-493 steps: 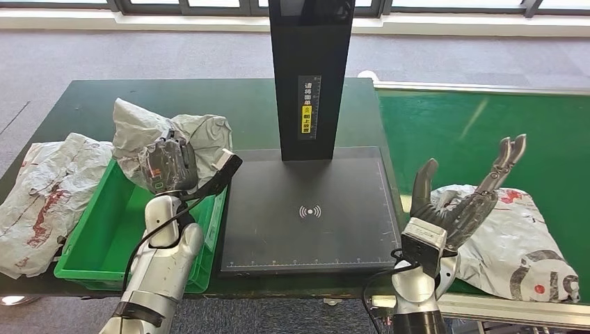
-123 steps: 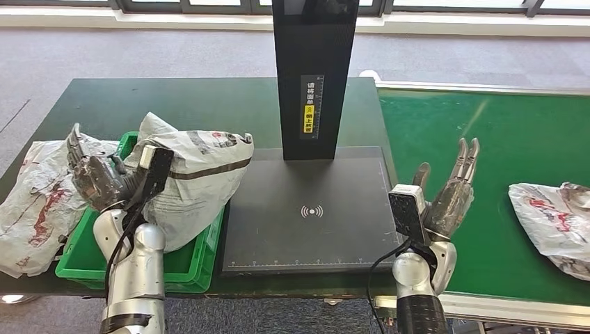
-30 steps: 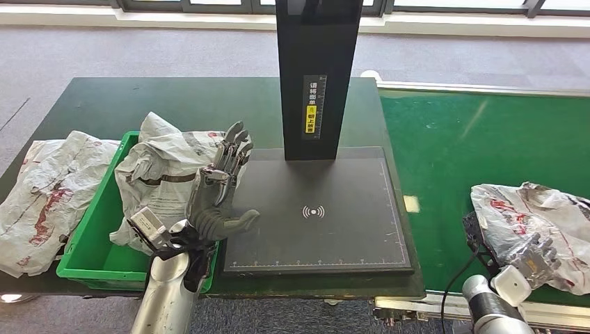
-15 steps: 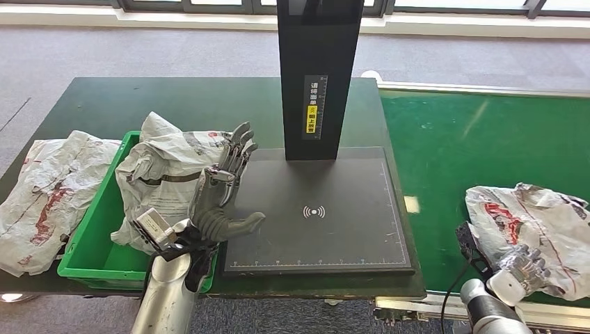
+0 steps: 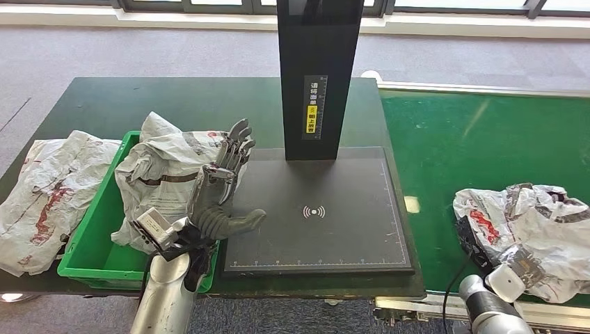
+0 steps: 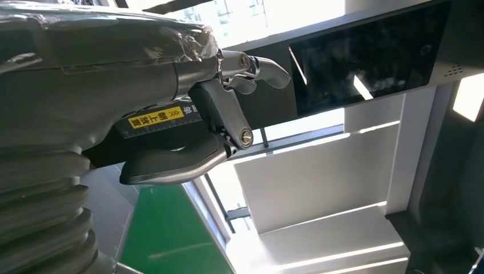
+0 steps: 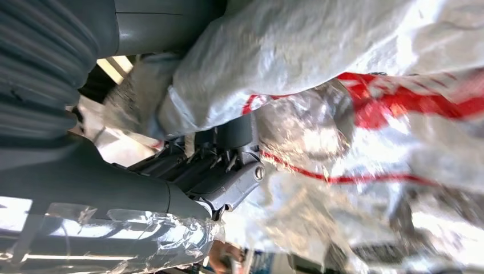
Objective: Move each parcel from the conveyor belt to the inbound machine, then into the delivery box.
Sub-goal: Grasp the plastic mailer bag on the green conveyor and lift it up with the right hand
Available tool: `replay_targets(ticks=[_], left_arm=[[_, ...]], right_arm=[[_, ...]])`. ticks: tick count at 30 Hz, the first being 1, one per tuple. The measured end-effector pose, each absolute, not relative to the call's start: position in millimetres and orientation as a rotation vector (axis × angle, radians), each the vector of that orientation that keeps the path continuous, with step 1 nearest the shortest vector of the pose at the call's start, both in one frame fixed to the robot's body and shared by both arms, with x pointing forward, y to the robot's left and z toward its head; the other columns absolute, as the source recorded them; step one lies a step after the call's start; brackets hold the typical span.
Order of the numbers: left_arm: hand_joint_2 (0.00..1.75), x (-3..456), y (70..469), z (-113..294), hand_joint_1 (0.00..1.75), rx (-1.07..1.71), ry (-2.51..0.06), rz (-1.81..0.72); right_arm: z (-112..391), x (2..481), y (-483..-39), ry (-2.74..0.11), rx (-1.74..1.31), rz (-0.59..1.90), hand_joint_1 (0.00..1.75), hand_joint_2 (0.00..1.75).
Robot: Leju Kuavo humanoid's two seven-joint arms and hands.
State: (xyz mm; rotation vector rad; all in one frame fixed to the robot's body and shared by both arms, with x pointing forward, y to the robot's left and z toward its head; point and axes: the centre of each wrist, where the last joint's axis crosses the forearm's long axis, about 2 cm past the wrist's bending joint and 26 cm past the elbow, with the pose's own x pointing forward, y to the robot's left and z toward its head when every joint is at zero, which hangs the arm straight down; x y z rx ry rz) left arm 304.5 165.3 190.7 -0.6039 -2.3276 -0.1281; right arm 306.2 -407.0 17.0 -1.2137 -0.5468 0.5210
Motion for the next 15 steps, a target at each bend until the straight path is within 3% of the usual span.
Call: replay_targets(ticks=[15], left_arm=[[1.75, 304.2, 165.3, 190.5, 0.00, -0.590, -2.348, -0.111]], right_arm=[[34.0, 331.1, -338.2, -1.103, -1.177, 0.560, 1.75, 1.75]])
